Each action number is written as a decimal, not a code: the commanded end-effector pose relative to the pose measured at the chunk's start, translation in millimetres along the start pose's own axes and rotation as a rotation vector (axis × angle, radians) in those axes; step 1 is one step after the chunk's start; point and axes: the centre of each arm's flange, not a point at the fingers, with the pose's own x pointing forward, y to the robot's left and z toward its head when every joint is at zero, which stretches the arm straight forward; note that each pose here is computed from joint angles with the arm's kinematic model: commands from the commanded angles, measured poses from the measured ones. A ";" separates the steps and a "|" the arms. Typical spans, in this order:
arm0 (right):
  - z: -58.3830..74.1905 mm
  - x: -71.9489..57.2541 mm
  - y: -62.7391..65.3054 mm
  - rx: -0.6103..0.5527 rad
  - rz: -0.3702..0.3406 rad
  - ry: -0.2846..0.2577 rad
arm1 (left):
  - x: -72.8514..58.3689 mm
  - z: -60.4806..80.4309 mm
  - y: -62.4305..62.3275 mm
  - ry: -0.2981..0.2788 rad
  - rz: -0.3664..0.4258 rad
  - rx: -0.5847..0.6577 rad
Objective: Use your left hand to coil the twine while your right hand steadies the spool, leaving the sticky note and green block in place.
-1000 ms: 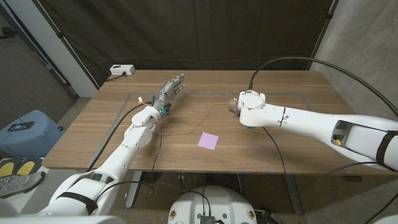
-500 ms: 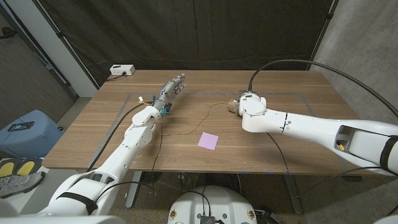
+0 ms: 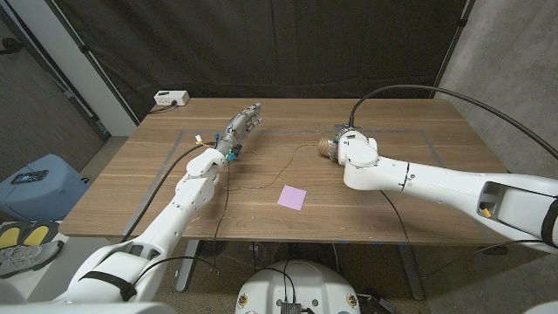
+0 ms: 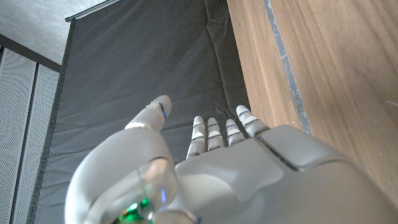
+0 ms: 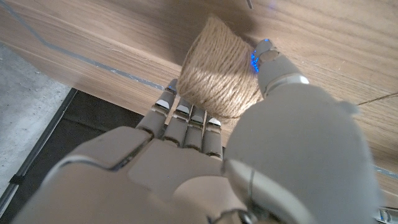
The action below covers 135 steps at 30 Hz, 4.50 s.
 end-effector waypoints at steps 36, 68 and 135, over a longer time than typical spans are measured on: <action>0.4 -28.4 -28.9 0.044 -0.072 -0.131 | 21.8 30.8 -23.7 -0.040 -0.070 0.116; -9.8 -46.3 -57.2 0.051 -0.149 -0.177 | 39.3 34.7 -30.4 -0.007 -0.228 0.213; 6.8 -65.5 -118.0 0.030 -0.289 -0.324 | 85.5 13.9 -75.5 0.126 -0.457 0.377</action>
